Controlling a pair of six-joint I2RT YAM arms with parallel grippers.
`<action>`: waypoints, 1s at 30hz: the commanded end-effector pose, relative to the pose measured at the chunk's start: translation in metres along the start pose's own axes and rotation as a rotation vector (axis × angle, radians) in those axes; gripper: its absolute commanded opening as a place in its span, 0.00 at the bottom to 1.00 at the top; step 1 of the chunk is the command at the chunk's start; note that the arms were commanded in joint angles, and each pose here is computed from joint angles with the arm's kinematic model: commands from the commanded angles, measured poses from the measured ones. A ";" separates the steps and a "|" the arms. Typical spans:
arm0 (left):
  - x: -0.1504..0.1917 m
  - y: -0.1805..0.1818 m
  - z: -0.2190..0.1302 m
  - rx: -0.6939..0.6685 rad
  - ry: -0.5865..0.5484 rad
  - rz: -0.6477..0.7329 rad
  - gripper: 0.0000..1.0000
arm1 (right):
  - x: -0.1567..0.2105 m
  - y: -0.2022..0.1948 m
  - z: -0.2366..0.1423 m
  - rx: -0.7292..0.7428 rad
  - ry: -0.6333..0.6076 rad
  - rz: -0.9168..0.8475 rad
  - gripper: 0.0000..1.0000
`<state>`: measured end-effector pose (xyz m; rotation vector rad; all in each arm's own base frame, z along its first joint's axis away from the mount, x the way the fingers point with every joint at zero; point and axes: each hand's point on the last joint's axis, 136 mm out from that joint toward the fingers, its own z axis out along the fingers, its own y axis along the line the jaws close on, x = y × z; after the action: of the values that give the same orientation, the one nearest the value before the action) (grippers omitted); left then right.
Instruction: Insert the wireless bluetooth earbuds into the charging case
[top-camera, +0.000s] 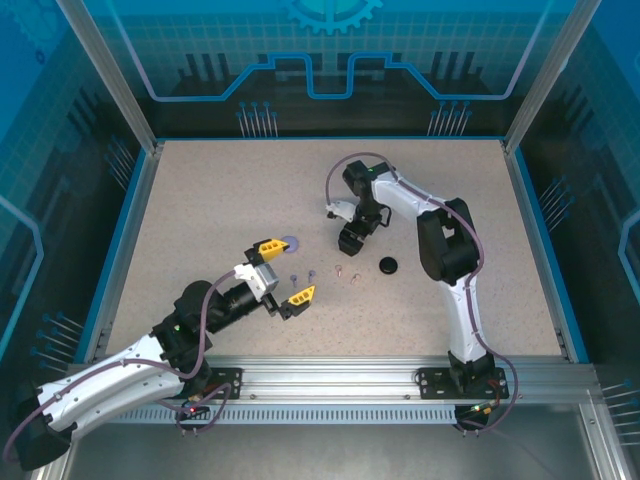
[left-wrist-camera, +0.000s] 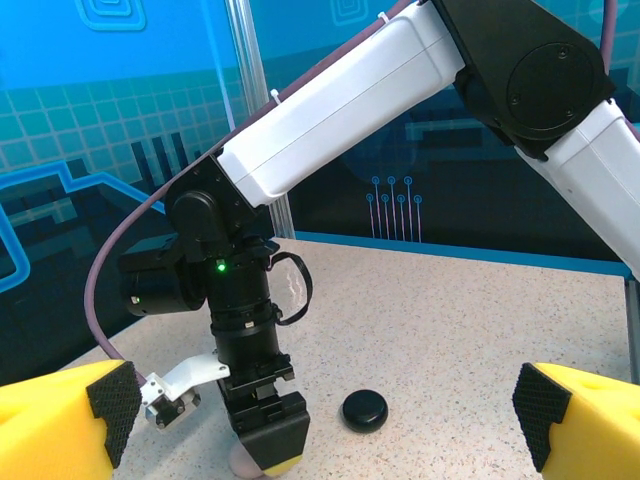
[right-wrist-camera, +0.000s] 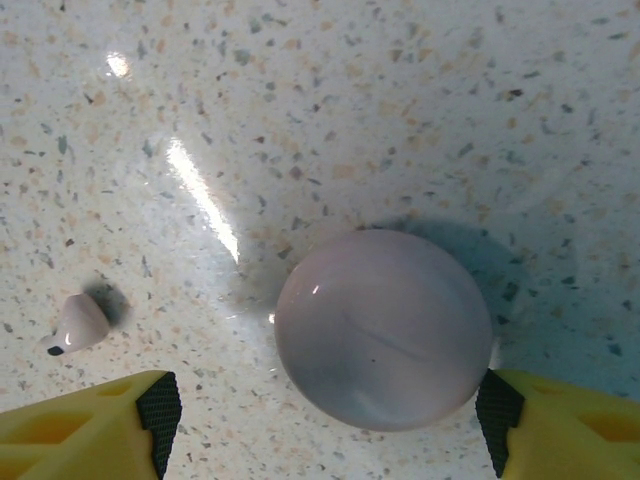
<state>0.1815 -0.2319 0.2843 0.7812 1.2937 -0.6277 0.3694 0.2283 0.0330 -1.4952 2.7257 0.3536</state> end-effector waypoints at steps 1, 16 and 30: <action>-0.004 0.003 -0.001 -0.019 -0.008 0.006 0.99 | -0.001 0.019 -0.007 -0.040 -0.015 -0.013 0.81; -0.003 0.004 -0.001 -0.021 -0.005 0.004 0.99 | 0.005 0.022 -0.020 0.081 -0.035 -0.053 0.82; 0.000 0.023 -0.005 -0.132 0.009 -0.027 0.99 | -0.022 0.013 -0.020 0.246 -0.039 -0.380 1.00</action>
<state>0.1911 -0.2234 0.2838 0.7239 1.3238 -0.5756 0.3705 0.2427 0.0604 -1.7331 2.3849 0.0608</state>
